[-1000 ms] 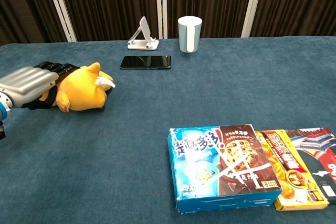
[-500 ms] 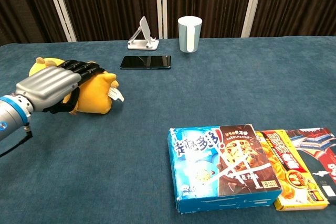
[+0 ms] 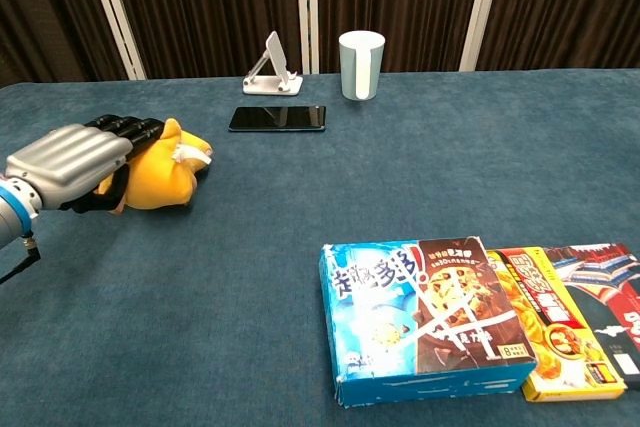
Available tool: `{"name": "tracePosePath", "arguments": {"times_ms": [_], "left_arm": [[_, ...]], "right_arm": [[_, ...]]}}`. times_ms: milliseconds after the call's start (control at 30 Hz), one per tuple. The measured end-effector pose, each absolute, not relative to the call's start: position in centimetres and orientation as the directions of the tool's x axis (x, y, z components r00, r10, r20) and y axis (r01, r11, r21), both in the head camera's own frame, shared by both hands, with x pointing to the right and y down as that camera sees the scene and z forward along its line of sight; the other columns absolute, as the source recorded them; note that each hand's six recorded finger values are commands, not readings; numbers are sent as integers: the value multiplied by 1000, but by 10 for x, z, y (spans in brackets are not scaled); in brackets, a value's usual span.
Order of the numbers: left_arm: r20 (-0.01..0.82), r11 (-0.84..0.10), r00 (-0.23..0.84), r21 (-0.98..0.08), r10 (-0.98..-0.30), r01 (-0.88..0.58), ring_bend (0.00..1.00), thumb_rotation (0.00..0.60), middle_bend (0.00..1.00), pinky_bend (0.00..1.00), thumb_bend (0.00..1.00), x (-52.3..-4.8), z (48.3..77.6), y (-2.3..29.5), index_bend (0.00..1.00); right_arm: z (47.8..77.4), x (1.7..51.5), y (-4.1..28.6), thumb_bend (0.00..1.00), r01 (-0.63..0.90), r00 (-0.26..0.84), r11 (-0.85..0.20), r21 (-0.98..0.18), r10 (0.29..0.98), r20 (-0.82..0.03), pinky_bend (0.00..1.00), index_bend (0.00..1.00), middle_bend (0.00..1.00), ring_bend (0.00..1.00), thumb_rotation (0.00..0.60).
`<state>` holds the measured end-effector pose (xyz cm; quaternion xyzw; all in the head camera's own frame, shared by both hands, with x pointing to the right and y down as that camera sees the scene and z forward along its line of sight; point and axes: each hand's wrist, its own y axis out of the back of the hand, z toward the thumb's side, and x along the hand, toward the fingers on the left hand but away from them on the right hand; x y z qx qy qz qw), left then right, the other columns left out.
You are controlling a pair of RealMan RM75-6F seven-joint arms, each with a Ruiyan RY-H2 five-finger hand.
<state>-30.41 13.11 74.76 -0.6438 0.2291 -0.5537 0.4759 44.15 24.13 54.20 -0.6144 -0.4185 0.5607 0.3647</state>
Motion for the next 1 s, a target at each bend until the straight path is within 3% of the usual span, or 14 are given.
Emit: {"name": "tracePosePath", "arguments": {"times_ms": [467,1000], "left_arm": [[470,-436,193,-879,-861,194,0,600,0,0,1000,-356,740,118,0],[317,-326,291,-945,-903,17,0,600,0,0,1000,-332,692,123,0]], "right_arm": [[543,438,243,157,99,29,-386,-917,922,-385,0,0,0,0,600],[541,438,243,157,100,31,-381,-919,924,-380,0,0,0,0,600]]}}
